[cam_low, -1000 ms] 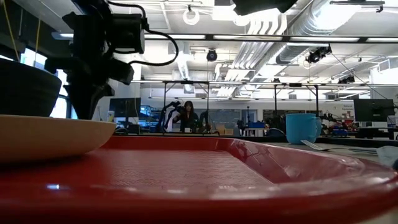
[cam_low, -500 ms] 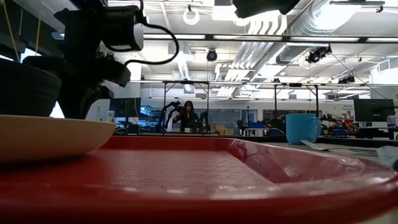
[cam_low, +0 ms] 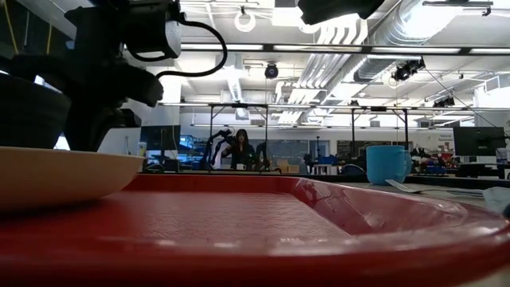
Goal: Set up tray
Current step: Adjust the light brown plate on the red serving tray, then put the gray napkin on the red serving tray to the right of the light brown plate
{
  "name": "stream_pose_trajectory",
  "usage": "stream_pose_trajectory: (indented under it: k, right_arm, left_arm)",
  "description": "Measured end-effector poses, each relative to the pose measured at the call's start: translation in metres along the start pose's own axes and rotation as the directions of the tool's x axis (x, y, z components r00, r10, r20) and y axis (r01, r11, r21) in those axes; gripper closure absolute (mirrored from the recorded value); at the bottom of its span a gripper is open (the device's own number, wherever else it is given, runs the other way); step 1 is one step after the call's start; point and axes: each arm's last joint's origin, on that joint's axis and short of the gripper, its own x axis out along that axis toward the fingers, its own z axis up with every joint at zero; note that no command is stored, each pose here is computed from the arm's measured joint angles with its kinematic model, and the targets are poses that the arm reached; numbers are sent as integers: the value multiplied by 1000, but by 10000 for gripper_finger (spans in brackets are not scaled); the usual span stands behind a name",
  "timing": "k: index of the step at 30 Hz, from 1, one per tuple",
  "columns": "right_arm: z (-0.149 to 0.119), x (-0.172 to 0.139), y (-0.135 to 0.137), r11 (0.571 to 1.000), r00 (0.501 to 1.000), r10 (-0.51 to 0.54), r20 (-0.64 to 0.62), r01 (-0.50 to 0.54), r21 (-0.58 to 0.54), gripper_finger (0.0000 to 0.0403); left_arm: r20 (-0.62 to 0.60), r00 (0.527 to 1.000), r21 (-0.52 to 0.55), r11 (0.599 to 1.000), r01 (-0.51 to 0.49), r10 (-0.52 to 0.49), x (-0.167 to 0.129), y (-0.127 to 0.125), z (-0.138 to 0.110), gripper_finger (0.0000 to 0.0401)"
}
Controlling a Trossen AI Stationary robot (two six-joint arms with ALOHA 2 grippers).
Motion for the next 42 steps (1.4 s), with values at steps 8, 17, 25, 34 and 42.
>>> stream_pose_trajectory:
  k: [8,17,25,34,42]
  right_arm:
    - [0,0,0,1000,1000,0,0,0,0,238]
    - [0,0,0,1000,1000,1,0,-1,-2,238]
    - [0,0,0,1000,1000,1,-1,-1,-1,238]
    - [-2,0,0,1000,1000,-5,-13,5,-15,238]
    - [-4,0,-2,999,999,-34,-24,33,-15,238]
  left_arm:
    - [-9,998,11,998,58,-58,0,-5,-1,341]
    - [-15,998,63,996,63,-62,2,-17,-2,381]
    - [-18,998,64,996,64,-63,2,-16,-2,341]
    - [17,993,30,993,-117,117,-10,-13,5,267]
    - [121,974,47,979,-201,194,-54,-20,28,275]
